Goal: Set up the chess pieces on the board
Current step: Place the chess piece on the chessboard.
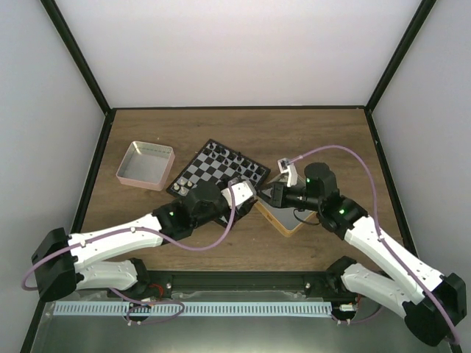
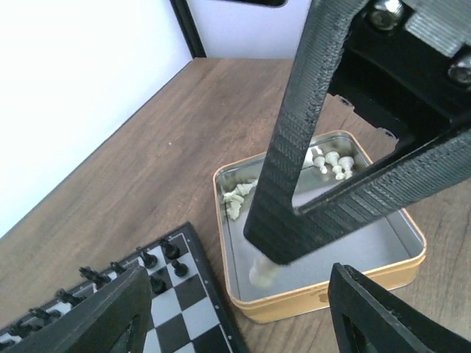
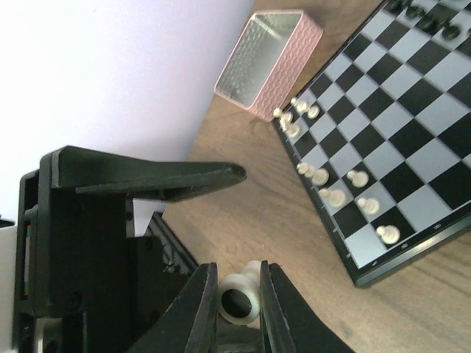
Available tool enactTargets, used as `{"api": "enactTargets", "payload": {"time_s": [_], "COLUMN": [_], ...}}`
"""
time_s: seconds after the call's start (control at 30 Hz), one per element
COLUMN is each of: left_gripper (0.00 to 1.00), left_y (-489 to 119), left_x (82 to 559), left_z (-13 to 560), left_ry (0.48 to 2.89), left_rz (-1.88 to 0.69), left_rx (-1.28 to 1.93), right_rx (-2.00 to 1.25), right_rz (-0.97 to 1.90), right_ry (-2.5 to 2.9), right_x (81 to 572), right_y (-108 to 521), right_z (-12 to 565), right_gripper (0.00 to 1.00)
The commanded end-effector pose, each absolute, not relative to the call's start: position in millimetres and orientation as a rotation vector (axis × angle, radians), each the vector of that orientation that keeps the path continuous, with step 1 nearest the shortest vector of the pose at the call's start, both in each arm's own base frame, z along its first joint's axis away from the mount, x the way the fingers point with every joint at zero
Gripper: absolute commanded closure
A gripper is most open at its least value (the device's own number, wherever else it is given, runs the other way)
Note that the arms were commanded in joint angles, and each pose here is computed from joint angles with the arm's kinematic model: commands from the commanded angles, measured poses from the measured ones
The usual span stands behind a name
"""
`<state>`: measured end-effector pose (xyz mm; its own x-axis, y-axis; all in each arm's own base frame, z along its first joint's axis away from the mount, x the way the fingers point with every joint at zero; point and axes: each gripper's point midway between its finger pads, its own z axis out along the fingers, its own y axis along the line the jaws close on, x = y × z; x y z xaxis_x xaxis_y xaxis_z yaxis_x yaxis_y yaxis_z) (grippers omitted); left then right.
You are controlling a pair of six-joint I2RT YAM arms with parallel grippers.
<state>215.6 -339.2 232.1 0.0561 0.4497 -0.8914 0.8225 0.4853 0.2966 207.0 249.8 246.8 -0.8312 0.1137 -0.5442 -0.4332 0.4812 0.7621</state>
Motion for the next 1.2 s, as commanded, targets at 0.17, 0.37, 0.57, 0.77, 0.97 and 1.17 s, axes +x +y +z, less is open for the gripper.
{"api": "enactTargets", "payload": {"time_s": [0.17, 0.37, 0.57, 0.77, 0.97, 1.17], "left_gripper": [0.25, 0.23, 0.23, 0.33, 0.48, 0.58], "left_y": [-310.5, -300.6, -309.8, -312.1, -313.9, -310.2], "left_x": [227.3, 228.7, 218.9, 217.0, 217.1, 219.2], "left_z": [270.9, 317.5, 356.5, 371.6, 374.7, 374.4], "left_ry": [1.803, 1.865, 1.803, 1.763, 1.753, 1.74], "left_rz": [-0.747, -1.171, -1.687, -1.856, -1.902, -1.917], "left_rx": [0.621, 0.288, 0.124, 0.086, 0.088, 0.059], "right_rx": [-0.163, -0.262, -0.434, -0.543, -0.618, -0.643], "right_rz": [1.29, 1.356, 1.448, 1.498, 1.472, 1.455], "right_ry": [1.949, 1.796, 1.64, 1.528, 1.444, 1.402], "right_x": [231.3, 226.1, 210.8, 200.8, 200.7, 203.3], "right_y": [238.4, 245.8, 258.9, 266.3, 271.0, 273.6], "right_z": [283.6, 315.0, 343.5, 365.4, 375.9, 385.6], "right_gripper": [0.89, 0.9, 0.89, 0.89, 0.89, 0.9]}}
